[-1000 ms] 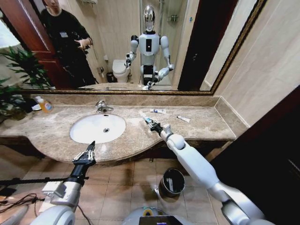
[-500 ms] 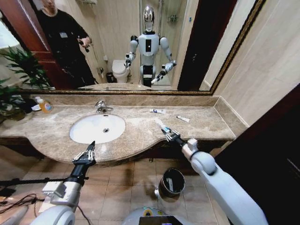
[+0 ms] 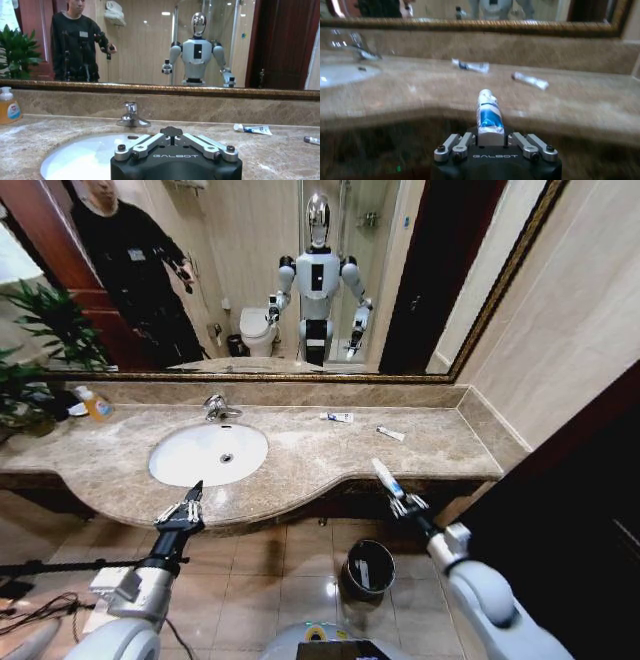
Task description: Pick up the trash from the sink and place it in the trash bin.
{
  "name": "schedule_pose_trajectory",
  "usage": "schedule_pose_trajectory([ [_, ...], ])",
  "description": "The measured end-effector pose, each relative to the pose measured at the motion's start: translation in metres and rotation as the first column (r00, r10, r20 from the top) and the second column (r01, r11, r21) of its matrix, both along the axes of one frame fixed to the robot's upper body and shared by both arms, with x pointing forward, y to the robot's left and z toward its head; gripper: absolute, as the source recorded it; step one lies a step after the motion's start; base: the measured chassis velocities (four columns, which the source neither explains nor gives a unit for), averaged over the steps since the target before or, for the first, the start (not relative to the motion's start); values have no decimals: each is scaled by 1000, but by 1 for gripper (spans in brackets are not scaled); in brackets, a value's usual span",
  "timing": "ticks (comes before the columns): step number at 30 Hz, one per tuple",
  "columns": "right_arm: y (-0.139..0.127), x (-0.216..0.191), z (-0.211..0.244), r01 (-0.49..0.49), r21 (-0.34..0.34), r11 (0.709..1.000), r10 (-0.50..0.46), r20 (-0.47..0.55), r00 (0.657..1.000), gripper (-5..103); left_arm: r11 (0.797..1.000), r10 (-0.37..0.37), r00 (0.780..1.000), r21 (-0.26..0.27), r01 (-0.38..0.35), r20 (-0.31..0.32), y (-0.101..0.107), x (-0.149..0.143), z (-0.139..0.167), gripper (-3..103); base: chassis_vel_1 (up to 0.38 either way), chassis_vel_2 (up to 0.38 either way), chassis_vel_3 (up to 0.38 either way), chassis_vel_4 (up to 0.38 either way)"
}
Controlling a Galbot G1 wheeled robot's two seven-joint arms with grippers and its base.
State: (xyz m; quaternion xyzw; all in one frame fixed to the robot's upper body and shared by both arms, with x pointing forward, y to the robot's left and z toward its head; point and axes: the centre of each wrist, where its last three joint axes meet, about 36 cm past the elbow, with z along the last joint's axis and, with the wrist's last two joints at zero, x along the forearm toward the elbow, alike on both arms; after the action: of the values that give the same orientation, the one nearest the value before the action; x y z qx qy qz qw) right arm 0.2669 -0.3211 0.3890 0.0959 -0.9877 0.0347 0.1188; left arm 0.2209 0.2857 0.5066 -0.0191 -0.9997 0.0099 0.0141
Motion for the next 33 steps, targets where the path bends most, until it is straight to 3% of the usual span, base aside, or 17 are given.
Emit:
schedule_pose_trajectory([
  [8,-12,-29,-76,26,-44,999,-31,-112,993,28,1000,0,1000,0,0,0,0,0,0,0,0,0,0,0],
  [17,-11,-16,-173,33,-97,995,-53,-220,974,28,1000,0,1000,0,0,0,0,0,0,0,0,0,0,0],
  [20,-4,-12,-216,36,-98,995,-64,-297,953,28,1000,0,1000,0,0,0,0,0,0,0,0,0,0,0],
  [33,15,9,-283,42,-107,993,-83,-409,909,28,1000,0,1000,0,0,0,0,0,0,0,0,0,0,0],
])
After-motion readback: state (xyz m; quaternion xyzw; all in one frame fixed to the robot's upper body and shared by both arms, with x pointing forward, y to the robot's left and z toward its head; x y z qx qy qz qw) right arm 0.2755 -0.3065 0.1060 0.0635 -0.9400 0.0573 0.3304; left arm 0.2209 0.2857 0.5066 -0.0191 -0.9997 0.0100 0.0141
